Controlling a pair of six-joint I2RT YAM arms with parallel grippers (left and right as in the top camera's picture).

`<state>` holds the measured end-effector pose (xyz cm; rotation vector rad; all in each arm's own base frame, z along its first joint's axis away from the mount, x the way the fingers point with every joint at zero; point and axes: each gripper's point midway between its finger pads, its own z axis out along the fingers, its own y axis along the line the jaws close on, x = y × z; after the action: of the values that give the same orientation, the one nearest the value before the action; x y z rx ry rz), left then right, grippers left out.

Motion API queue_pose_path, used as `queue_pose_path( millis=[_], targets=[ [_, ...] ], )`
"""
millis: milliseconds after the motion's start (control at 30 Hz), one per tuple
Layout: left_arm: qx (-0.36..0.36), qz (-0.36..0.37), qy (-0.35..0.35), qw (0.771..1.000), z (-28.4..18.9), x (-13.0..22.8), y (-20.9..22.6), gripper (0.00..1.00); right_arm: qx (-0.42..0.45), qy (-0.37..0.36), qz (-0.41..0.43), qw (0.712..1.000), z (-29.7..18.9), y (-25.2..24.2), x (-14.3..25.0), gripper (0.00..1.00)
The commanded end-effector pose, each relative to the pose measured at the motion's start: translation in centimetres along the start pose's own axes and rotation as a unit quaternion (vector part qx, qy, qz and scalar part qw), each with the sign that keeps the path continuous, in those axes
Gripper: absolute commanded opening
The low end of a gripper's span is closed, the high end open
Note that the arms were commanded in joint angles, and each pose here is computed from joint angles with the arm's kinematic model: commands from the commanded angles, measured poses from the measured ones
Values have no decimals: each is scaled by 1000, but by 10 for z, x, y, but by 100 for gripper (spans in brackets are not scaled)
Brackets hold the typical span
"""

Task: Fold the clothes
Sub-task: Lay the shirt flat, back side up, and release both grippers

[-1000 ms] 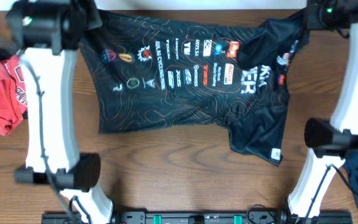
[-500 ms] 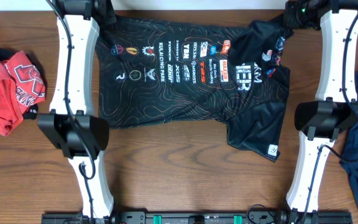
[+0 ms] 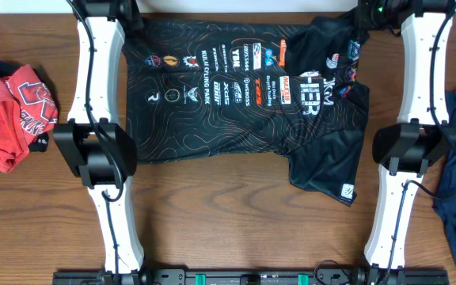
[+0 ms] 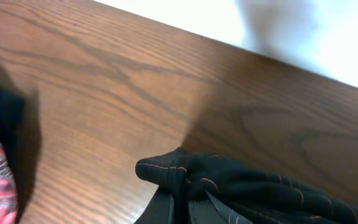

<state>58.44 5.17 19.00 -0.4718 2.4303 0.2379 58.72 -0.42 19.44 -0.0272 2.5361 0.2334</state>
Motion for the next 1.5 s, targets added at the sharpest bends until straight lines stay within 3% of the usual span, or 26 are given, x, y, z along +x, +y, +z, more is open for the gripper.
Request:
queue_pose_path(
  millis=[0, 333, 667, 1367, 1400, 1433, 1467],
  targets=[
    [-1, -8, -5, 1000, 10, -7, 17, 6, -3, 5, 16, 1000, 11, -2, 3, 1],
    [1, -9, 30, 1000, 41, 12, 22, 6, -19, 64, 25, 997, 59, 0, 36, 1],
    [6, 9, 132, 991, 89, 75, 12, 6, -27, 110, 15, 993, 65, 17, 59, 1],
    [7, -5, 276, 961, 60, 140, 17, 6, -27, 185, 30, 982, 55, 21, 94, 1],
    [7, -5, 278, 960, 60, 141, 18, 6, -28, 186, 30, 982, 55, 21, 95, 17],
    [6, -4, 280, 960, 59, 141, 18, 6, -28, 186, 30, 982, 55, 21, 95, 42],
    [6, -2, 281, 960, 59, 142, 18, 9, -28, 186, 29, 982, 55, 22, 95, 54]
  ],
)
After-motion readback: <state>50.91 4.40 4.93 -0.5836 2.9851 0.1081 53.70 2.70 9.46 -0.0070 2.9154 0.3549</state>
